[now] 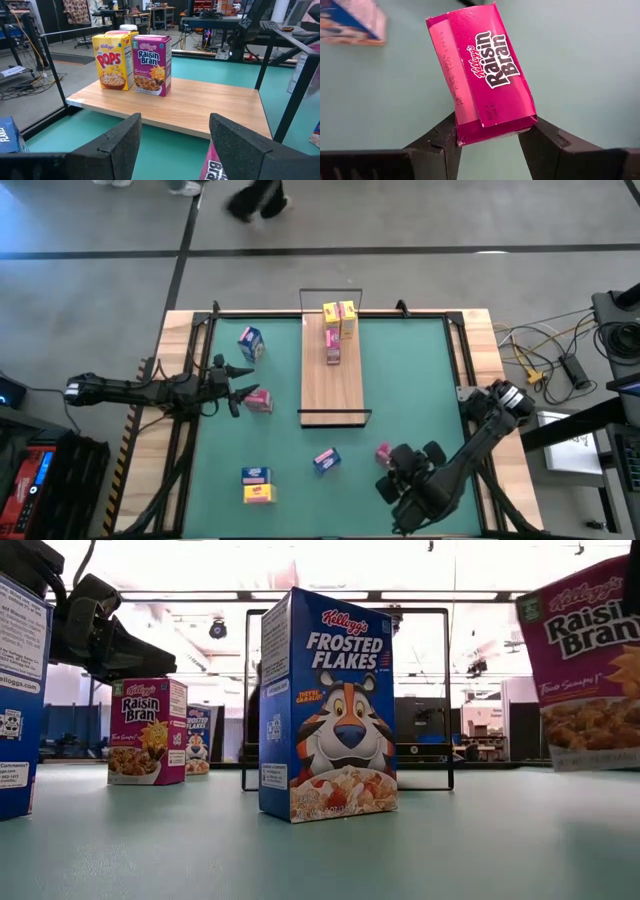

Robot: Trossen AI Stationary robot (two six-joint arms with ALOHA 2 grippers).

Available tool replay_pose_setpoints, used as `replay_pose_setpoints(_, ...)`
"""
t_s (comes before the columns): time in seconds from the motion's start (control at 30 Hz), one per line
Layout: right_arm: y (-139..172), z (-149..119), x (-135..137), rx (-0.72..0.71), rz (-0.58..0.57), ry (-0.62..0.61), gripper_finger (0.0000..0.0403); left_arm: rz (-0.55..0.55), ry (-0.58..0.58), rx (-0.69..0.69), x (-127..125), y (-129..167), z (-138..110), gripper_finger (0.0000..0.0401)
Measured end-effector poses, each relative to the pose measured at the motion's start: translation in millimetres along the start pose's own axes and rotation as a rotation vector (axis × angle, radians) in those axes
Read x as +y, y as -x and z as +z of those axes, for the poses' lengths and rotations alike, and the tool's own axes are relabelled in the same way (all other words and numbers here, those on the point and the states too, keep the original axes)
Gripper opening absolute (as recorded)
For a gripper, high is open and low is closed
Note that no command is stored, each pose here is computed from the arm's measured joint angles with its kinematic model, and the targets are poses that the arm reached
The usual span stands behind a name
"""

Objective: Stack cereal on shelf
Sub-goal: Put the bottom purple cereal box on the shelf aligned with the other purple cereal box

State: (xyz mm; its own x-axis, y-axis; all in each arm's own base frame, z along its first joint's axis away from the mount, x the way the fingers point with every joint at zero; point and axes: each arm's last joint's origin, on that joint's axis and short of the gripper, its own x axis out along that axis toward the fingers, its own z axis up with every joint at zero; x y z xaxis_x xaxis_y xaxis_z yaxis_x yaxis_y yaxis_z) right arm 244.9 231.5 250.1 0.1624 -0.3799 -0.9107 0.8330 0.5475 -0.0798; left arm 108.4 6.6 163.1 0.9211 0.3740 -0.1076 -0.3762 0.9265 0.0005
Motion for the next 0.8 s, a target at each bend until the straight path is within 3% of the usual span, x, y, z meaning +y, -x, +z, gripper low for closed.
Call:
replay_pose_setpoints(0.27,-7,1,-26,-0.026,-0.090,-0.051,0.0159,0.000,0.000,0.000,0,0,0,0.0218)
replay_pose_setpoints(0.53,-12,10,-73,-0.005,-0.035,-0.189,0.0159,0.000,0.000,0.000,0,0,0,0.0218)
replay_pose_setpoints(0.8,-25,36,-125,-0.026,-0.029,-0.389,0.0159,0.000,0.000,0.001,0,0,0,0.0218)
